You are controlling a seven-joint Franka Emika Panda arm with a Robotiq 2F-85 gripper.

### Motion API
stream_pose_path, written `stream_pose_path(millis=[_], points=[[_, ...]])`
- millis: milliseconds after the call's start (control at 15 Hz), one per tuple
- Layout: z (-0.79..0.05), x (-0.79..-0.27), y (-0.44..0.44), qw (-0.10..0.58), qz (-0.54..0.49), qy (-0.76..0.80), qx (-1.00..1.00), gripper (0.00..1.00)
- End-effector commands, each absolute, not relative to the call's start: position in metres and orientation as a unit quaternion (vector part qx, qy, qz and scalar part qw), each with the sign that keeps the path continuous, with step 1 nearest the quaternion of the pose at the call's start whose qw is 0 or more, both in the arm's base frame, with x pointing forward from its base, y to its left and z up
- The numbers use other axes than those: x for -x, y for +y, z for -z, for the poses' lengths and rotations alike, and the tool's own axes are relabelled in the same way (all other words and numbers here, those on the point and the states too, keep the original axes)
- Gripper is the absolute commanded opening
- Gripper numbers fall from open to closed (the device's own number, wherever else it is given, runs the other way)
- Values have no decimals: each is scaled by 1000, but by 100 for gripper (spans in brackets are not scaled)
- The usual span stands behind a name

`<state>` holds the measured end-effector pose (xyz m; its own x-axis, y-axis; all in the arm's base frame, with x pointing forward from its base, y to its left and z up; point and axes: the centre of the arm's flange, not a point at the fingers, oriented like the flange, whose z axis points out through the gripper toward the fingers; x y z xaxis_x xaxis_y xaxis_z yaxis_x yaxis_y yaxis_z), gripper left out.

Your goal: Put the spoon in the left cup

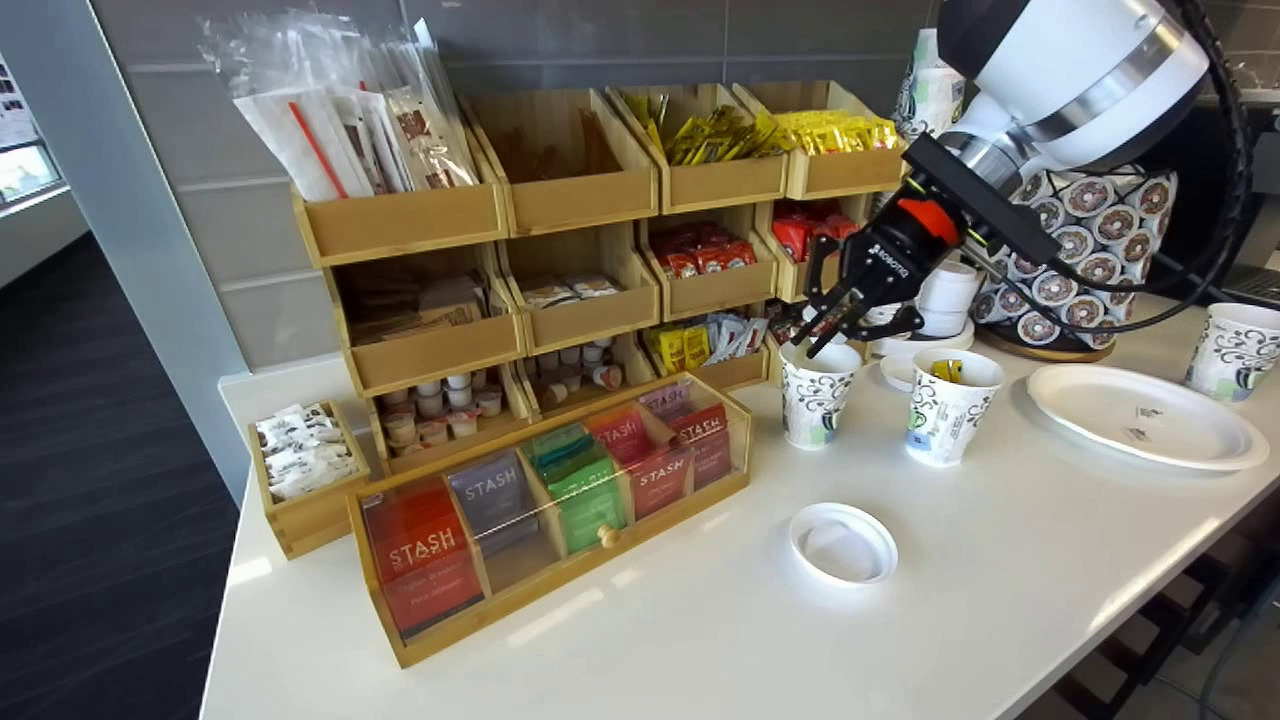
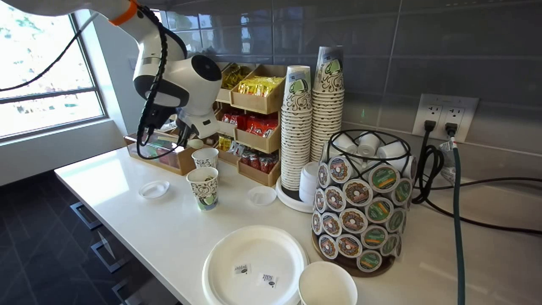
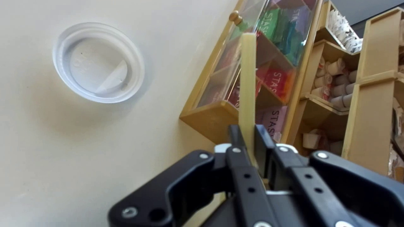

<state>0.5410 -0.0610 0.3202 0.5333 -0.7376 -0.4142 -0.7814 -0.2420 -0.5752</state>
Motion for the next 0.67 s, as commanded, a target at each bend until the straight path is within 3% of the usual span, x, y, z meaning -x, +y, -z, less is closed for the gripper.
stream_pose_path(millis=[0,467,533,600], points=[[-309,-555,-75,382,-21,498,778,4],[-296,-557,-92,376,-26,516,769,4],[-296,-558,-93,376,-28,518,768,31],[-296,-558,-94,377,-28,518,767,40]])
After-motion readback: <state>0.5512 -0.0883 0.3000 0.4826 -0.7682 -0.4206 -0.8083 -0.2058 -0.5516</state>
